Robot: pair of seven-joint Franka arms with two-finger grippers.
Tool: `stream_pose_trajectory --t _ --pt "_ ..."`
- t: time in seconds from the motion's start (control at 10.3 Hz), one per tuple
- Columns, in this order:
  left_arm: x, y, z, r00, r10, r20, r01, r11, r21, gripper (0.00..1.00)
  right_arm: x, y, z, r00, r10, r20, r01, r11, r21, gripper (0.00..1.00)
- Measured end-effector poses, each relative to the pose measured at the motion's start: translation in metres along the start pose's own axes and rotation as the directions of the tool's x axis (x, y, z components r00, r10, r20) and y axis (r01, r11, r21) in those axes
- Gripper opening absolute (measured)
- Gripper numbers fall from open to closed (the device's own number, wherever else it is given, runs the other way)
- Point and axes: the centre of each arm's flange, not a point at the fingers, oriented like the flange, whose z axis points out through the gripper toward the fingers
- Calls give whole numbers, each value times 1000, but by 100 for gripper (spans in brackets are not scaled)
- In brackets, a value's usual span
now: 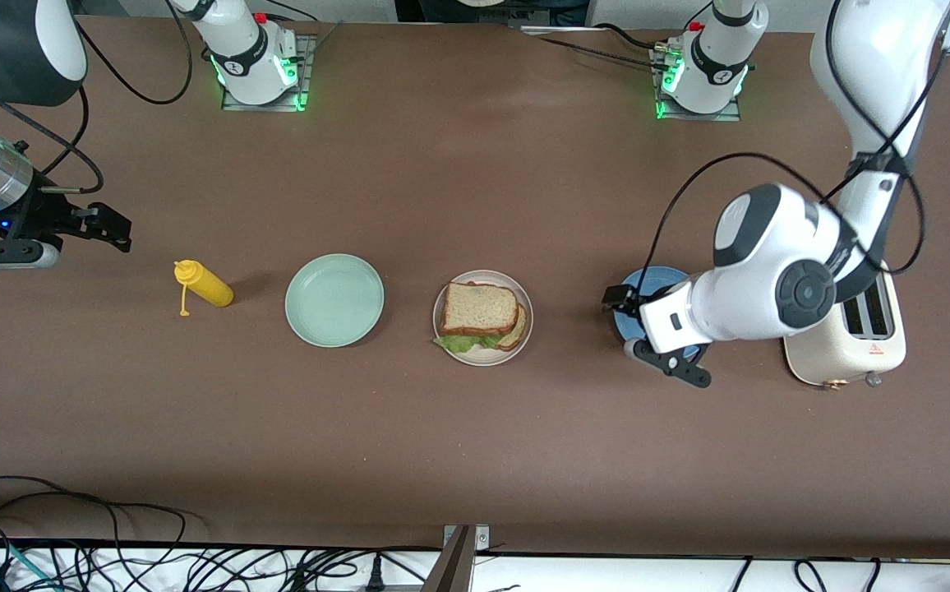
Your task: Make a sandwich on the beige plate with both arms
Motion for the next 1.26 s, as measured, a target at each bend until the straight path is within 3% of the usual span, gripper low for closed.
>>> stream_pose_trajectory --t 0.19,0.48,0.78,1.07,1.26 --pt "-25 -4 -57 999 -27 -18 29 995 96 100 3 1 -5 1000 -1 -19 1 1000 -1 100" --pt "-83 -30 -137 993 -115 8 113 982 154 100 14 2 -34 997 0 -80 -1 1000 -4 100" --pt "-118 -39 -168 984 -175 18 168 965 199 100 18 2 -37 996 1 -85 -1 1000 -6 100" --pt "-147 -47 -170 971 -239 -16 239 960 143 100 18 8 -37 996 11 -84 -12 1000 -7 100" --pt "-163 -49 -173 966 -252 -53 257 952 164 100 18 12 -37 996 17 -85 -18 1000 -7 100"
